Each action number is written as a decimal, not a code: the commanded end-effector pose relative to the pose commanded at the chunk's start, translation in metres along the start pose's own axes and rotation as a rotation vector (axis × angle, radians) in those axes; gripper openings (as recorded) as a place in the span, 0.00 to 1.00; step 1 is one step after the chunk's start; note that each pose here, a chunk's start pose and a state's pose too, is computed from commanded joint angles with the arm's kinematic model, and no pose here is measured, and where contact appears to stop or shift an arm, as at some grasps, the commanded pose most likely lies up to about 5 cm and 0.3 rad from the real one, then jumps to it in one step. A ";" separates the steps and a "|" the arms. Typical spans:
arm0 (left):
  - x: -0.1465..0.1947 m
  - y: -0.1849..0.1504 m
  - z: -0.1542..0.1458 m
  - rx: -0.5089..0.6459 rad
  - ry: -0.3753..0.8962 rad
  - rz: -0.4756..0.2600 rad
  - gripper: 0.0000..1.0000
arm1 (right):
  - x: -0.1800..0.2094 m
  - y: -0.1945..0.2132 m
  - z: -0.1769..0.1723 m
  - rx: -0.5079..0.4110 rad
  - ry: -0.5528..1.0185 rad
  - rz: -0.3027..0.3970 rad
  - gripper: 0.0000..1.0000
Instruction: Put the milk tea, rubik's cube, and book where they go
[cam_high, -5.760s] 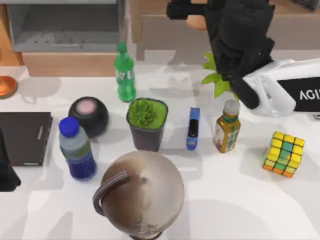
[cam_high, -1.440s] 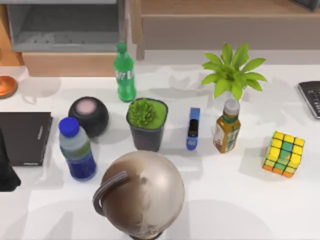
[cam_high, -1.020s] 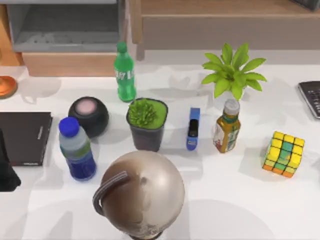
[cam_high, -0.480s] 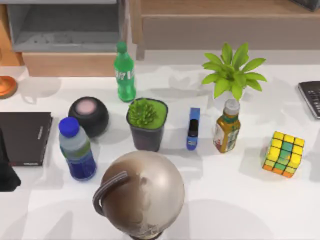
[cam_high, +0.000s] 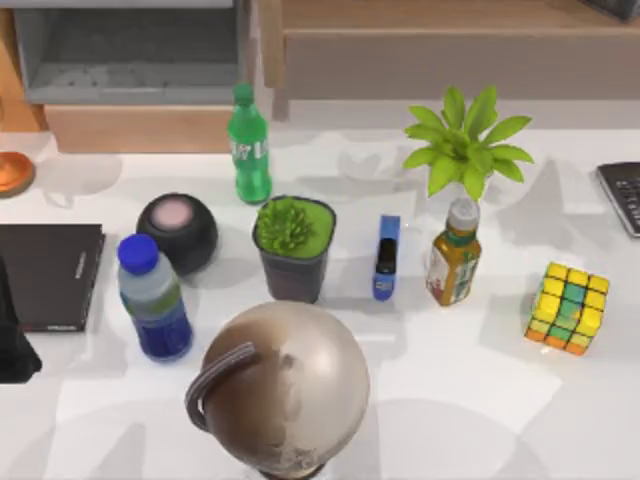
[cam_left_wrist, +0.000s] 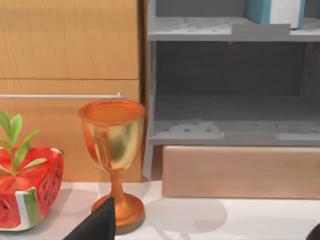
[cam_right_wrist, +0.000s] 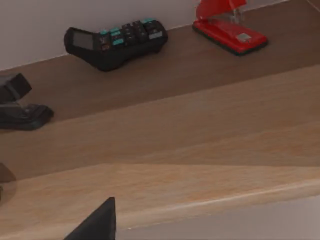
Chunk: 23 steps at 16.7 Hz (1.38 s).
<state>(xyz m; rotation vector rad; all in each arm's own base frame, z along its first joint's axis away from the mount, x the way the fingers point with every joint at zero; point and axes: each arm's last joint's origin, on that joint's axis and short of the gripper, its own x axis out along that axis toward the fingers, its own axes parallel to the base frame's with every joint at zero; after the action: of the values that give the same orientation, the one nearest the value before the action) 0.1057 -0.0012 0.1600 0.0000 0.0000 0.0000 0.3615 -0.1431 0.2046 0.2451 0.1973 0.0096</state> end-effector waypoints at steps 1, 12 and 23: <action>0.000 0.000 0.000 0.000 0.000 0.000 1.00 | 0.009 0.013 0.006 0.041 0.059 -0.004 1.00; 0.000 0.000 0.000 0.000 0.000 0.000 1.00 | 0.008 0.189 -0.018 0.256 0.956 -0.250 1.00; 0.000 0.000 0.000 0.000 0.000 0.000 1.00 | -0.029 0.238 -0.066 0.153 1.299 -0.461 1.00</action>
<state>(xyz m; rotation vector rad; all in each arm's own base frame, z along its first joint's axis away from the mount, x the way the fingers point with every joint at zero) 0.1057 -0.0012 0.1600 0.0000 0.0000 0.0000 0.3238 0.1027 0.2051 0.3125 1.5481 -0.3127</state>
